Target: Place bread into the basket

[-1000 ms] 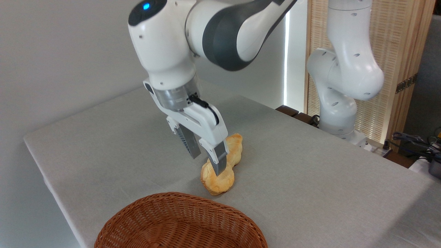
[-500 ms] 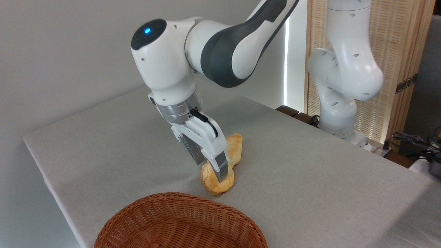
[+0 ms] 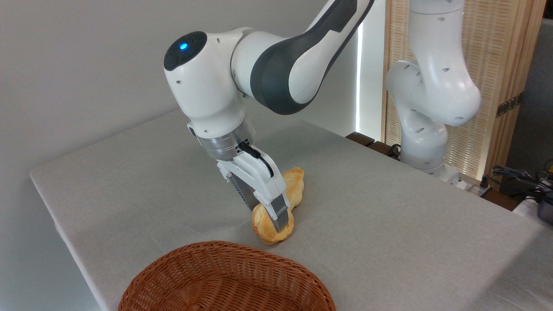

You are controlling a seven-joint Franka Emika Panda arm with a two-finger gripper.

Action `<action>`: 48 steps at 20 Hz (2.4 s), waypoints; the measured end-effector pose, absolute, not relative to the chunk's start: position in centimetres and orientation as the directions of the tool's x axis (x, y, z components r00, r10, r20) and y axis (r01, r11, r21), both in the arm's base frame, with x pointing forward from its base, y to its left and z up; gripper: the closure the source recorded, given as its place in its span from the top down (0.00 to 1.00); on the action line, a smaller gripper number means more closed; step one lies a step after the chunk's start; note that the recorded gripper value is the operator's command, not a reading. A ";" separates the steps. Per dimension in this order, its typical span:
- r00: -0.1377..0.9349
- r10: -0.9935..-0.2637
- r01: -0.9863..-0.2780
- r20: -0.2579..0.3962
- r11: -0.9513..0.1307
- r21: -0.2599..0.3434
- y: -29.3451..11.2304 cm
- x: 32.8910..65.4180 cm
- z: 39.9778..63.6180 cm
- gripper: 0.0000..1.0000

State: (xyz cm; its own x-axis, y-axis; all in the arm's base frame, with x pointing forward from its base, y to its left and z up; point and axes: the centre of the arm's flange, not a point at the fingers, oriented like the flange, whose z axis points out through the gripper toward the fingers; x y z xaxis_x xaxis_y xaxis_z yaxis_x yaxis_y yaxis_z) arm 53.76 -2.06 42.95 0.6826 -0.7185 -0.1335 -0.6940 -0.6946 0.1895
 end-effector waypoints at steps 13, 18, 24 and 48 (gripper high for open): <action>0.673 -0.728 -0.704 -0.129 -0.685 0.190 -1.8 53.9 42.9 0.36; 0.686 -0.723 -0.709 -0.084 -0.690 0.145 -1.3 55.0 45.4 0.36; 0.695 -0.719 -0.715 -0.023 -0.694 0.090 -1.1 56.3 49.3 0.37; 0.715 -0.672 -0.666 0.194 -0.739 -0.106 1.3 59.8 53.3 1.00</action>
State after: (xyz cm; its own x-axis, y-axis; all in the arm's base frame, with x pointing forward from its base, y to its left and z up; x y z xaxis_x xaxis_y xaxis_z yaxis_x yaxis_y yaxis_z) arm 59.76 1.31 53.27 0.7148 -0.6719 0.1940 -0.6657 -0.7387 -0.1057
